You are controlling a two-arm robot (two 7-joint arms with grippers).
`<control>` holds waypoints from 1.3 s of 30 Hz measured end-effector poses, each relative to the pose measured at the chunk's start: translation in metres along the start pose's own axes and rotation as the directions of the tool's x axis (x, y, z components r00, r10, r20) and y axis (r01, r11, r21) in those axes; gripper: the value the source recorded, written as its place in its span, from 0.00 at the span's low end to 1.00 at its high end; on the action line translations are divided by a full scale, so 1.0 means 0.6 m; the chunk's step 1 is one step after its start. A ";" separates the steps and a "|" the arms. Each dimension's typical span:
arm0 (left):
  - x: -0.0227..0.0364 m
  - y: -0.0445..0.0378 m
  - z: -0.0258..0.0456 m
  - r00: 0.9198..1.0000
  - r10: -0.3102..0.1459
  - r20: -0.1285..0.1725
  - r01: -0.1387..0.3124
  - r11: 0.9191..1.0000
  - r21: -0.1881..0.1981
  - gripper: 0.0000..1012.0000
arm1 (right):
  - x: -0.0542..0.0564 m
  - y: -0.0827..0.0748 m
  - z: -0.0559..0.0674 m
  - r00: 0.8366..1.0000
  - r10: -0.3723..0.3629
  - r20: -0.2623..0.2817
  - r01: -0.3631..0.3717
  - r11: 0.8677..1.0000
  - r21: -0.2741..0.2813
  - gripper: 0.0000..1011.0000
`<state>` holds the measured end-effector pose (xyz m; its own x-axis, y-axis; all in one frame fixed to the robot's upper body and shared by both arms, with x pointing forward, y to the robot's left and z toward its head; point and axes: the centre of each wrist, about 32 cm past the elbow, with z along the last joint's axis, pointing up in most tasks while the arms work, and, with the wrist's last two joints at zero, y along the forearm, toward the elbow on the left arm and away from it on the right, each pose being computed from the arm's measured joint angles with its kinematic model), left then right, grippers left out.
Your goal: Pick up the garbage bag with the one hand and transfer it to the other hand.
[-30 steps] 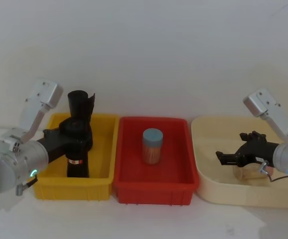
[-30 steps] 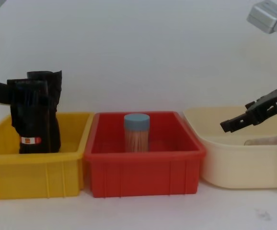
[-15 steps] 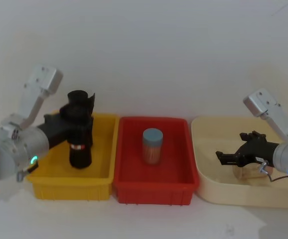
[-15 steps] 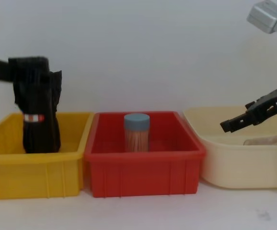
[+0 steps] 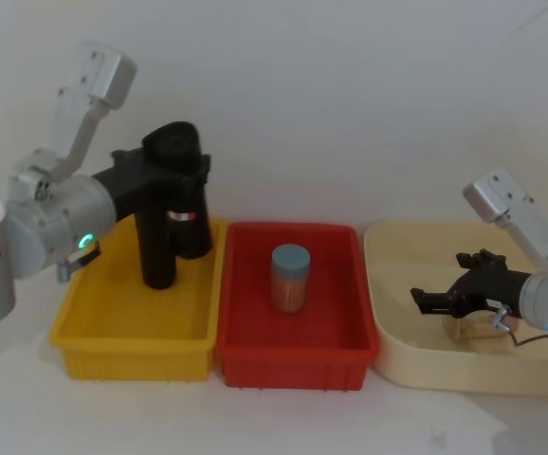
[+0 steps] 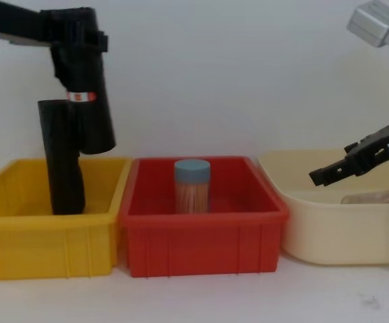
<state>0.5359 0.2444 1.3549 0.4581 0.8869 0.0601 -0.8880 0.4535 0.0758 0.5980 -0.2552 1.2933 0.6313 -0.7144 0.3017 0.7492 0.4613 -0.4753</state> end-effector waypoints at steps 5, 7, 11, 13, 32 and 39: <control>-0.0045 -0.020 0.011 0.998 -0.063 -0.013 0.063 0.998 -0.011 0.47 | 0.000 0.000 0.000 1.000 0.000 0.000 0.000 1.000 0.000 0.99; -0.0065 -0.028 0.013 0.996 -0.085 -0.019 0.085 0.996 -0.012 0.47 | 0.000 0.000 0.000 1.000 0.000 0.000 0.000 1.000 0.000 0.99; -0.0111 -0.047 0.016 0.990 -0.138 -0.031 0.138 0.990 -0.013 0.47 | 0.000 0.000 0.000 1.000 0.000 0.000 0.000 1.000 0.000 0.99; -0.0152 -0.061 0.018 0.984 -0.174 -0.039 0.173 0.985 -0.014 0.47 | 0.000 0.000 0.000 1.000 0.000 0.000 0.000 1.000 0.000 0.99; -0.0417 -0.156 0.012 0.928 -0.365 -0.079 0.364 0.931 -0.022 0.47 | 0.000 -0.001 0.001 1.000 0.010 0.000 -0.010 1.000 0.010 0.99; -0.0473 -0.170 0.012 0.917 -0.390 -0.082 0.389 0.921 -0.023 0.47 | 0.001 -0.005 0.015 0.999 0.050 0.008 -0.051 0.997 0.061 0.99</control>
<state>0.6136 0.1724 1.3524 0.7628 0.6441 -0.0564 -0.6405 0.7647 0.0704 0.5979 -0.2524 1.3022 0.6696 -0.6862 0.2840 0.7272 0.5280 -0.4387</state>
